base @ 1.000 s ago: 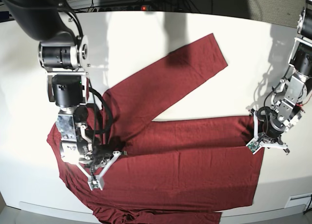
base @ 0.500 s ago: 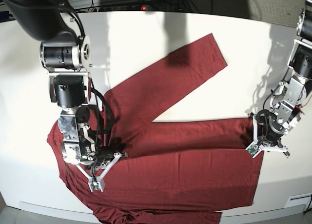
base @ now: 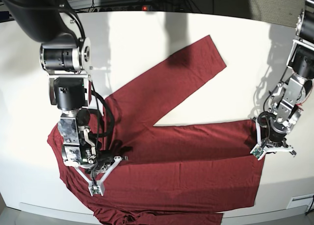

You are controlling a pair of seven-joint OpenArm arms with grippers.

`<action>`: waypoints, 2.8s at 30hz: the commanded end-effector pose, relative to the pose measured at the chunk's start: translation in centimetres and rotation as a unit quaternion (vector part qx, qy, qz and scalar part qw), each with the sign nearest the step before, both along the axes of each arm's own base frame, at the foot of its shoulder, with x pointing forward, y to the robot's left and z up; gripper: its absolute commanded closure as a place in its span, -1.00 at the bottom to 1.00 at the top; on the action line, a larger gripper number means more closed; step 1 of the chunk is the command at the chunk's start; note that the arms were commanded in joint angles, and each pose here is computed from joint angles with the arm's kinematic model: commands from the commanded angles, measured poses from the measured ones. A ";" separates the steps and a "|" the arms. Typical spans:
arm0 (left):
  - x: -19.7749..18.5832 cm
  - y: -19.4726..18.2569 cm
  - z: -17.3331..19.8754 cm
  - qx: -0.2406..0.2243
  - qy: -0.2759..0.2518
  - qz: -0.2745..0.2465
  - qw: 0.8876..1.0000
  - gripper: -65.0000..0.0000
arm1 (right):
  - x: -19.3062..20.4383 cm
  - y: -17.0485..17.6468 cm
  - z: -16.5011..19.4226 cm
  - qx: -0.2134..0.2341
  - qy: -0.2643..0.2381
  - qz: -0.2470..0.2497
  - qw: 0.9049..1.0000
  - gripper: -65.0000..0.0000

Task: Fold the T-shirt properly
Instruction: 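Drag the held sleeve with the left gripper toward the right gripper, then pull the shirt body with the right gripper toward the hem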

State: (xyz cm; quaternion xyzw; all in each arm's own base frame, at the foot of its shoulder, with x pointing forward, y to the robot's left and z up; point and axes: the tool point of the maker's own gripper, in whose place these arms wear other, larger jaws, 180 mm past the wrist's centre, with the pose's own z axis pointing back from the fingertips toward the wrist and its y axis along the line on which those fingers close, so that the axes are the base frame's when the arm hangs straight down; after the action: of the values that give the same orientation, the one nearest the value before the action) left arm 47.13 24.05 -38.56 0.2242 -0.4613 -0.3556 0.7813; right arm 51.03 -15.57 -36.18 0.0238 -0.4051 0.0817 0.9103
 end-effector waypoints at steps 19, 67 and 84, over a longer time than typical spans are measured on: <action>1.5 -0.5 2.2 -0.009 -0.040 -0.009 0.999 1.00 | 3.2 -0.9 4.9 -0.064 -0.116 0.019 0.991 -0.08; 3.2 -1.4 5.2 0.026 -0.090 -0.053 0.994 0.00 | 3.9 0.2 8.2 0.165 -0.066 -0.031 0.984 -0.25; 3.6 -0.2 5.9 -0.052 -0.092 -0.004 0.994 0.00 | 3.0 0.4 10.6 0.269 -0.086 0.025 0.959 -0.25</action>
State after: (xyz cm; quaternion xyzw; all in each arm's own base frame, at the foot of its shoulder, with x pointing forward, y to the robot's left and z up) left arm 49.03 23.16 -35.82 0.1938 -0.5200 -0.3160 0.7695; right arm 52.53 -14.78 -29.05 0.2669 -0.4495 -0.0106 0.8524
